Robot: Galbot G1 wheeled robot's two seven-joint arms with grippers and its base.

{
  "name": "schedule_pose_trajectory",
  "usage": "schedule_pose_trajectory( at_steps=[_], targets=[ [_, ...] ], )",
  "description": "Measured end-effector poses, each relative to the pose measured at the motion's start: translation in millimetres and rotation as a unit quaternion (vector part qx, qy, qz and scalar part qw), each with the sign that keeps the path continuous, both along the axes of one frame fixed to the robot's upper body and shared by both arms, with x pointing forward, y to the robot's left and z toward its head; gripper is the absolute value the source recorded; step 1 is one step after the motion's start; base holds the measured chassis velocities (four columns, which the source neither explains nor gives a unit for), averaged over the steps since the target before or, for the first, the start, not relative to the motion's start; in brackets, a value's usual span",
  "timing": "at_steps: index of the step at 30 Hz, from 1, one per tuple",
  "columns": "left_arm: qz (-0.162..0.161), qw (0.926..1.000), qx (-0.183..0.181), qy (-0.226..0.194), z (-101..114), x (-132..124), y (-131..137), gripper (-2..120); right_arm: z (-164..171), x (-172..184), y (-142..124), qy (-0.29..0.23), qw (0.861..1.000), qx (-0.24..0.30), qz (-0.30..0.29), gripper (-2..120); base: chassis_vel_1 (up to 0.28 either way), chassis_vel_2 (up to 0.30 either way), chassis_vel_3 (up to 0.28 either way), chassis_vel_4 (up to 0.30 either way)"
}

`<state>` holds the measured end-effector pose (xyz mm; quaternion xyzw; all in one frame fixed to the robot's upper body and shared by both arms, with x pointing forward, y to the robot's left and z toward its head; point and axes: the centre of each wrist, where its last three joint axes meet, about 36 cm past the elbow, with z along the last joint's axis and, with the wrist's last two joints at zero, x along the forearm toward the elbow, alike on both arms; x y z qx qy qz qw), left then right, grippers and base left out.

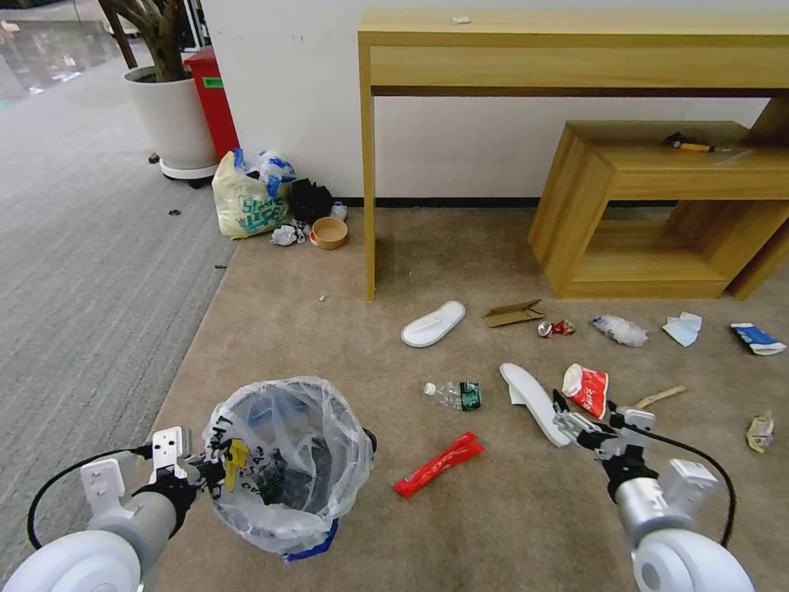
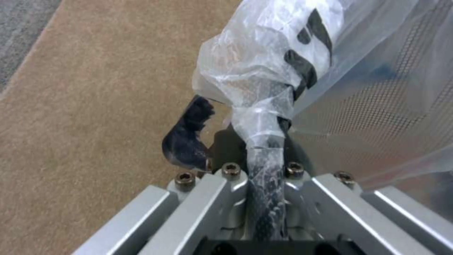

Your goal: Pick up the trash bin and place the garbage on the floor into it.

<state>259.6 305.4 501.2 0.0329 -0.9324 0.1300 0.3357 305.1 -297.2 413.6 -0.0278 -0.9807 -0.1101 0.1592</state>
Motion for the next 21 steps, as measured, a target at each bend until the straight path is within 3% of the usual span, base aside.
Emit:
schedule_pose_trajectory(
  at_steps=[9,16,18,21],
  targets=[
    [0.003,1.0000,0.007,0.000,3.4,-8.5,-6.1,0,-31.9,36.7,25.1,0.079,0.994,0.070,0.009,100,0.000,0.000,0.000,0.000],
    [0.002,0.9998,0.020,0.006,3.7,-16.4,-10.9,0,-56.0,64.5,63.9,0.178,0.976,0.129,-0.013,100,0.000,0.000,0.000,0.000],
    [0.002,0.9998,0.021,0.006,3.7,-16.7,-11.0,0,-56.6,65.3,64.7,0.180,0.975,0.130,-0.013,100,0.000,0.000,0.000,0.000],
    [0.003,0.9997,0.024,0.010,4.2,-21.5,-12.6,0,-68.9,78.4,79.8,0.222,0.961,0.163,-0.029,100,0.000,0.000,0.000,0.000]
  ],
)
